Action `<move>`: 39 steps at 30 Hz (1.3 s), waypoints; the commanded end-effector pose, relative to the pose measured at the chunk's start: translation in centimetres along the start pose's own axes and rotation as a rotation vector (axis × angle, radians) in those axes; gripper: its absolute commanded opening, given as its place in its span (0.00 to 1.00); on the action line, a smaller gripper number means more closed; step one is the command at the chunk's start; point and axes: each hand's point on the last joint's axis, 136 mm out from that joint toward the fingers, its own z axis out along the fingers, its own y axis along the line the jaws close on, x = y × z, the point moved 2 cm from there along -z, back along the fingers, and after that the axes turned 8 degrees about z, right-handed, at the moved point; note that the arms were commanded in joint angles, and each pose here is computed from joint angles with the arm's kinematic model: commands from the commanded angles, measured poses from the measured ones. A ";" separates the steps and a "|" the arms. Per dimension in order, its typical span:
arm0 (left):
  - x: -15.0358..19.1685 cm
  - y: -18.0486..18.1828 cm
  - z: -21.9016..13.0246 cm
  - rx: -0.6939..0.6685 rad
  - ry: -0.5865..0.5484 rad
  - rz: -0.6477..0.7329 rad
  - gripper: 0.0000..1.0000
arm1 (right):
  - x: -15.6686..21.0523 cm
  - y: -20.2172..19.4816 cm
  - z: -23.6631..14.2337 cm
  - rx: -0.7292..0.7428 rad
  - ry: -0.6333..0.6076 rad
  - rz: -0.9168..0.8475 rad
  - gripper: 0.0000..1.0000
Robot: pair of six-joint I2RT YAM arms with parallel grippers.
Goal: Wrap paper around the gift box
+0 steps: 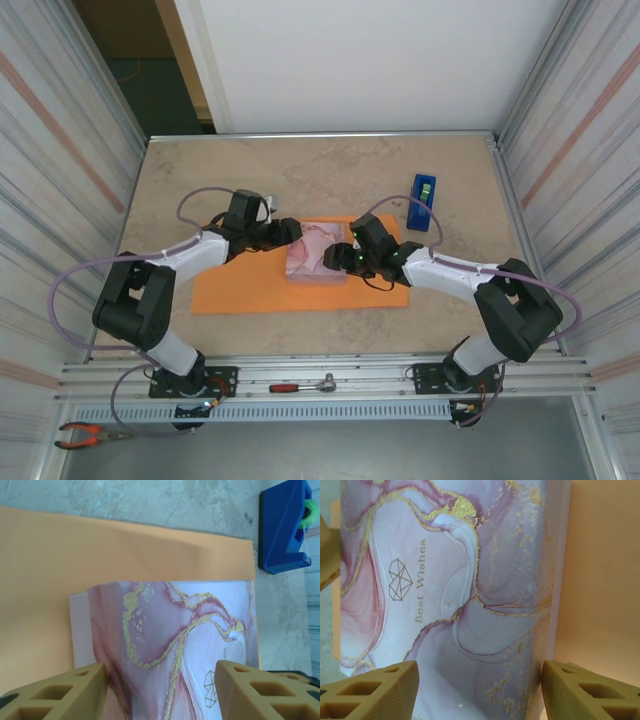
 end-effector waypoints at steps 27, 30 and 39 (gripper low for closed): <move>1.1 1.4 -2.6 -0.056 -0.038 0.043 0.61 | -1.5 -0.2 -1.3 -0.002 -0.046 0.039 0.61; 0.7 0.9 -4.1 -0.060 -0.072 0.061 0.63 | -1.5 -2.0 -3.3 0.056 -0.093 0.058 0.69; 2.4 0.0 -7.2 -0.046 -0.102 0.099 0.70 | 1.2 -12.3 -9.1 0.239 -0.158 0.245 0.80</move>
